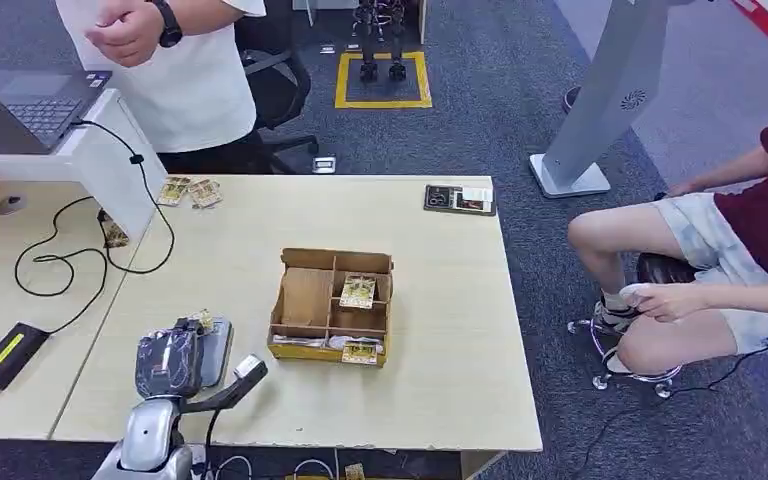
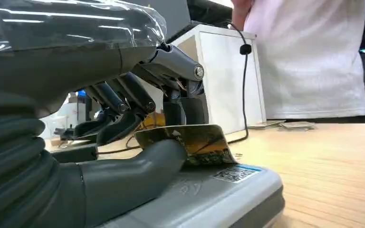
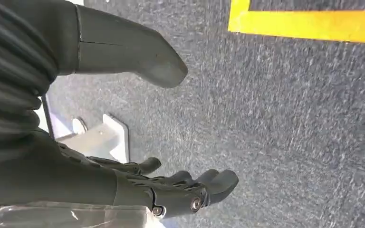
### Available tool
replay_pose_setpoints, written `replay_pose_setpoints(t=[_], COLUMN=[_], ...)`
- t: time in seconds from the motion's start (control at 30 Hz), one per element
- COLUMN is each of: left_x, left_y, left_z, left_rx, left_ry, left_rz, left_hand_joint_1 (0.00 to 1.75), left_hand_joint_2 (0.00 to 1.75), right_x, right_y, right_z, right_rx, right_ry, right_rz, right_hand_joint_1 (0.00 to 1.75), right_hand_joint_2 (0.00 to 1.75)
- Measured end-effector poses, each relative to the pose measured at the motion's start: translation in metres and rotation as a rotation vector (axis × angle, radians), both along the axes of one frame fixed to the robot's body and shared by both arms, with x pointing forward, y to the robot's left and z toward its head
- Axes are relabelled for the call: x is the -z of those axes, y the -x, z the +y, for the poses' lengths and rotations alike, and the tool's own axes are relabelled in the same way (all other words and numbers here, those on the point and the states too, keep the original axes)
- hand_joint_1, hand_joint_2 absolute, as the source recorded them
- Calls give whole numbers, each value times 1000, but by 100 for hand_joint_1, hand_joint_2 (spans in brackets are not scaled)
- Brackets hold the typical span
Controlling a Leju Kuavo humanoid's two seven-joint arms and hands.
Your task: Pass the card to the sensor for recognition and then transmit it.
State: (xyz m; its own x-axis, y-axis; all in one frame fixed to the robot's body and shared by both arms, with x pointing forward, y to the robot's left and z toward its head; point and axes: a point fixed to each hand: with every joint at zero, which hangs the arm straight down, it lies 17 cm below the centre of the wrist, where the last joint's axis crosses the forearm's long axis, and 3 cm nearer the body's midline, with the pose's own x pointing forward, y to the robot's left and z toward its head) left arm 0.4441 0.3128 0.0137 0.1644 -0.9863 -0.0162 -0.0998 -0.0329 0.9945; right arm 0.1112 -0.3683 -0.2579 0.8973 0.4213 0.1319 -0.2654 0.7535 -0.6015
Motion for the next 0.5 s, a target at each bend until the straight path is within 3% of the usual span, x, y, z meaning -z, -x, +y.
replay_pose_setpoints(t=[0.23, 0.5], left_x=[-6, -20], left_y=[-11, -26], left_z=[-2, 18], left_rx=[7, 10], left_ry=[38, 86], left_rz=[-26, -87], left_hand_joint_1=[175, 175], left_hand_joint_2=[175, 175], right_x=[-2, -16], right_y=[-18, -78], right_z=[2, 11], right_rx=[7, -4], right_ry=[-18, -38], right_rz=[-5, -68], right_hand_joint_1=[0, 0], right_hand_joint_2=[175, 175])
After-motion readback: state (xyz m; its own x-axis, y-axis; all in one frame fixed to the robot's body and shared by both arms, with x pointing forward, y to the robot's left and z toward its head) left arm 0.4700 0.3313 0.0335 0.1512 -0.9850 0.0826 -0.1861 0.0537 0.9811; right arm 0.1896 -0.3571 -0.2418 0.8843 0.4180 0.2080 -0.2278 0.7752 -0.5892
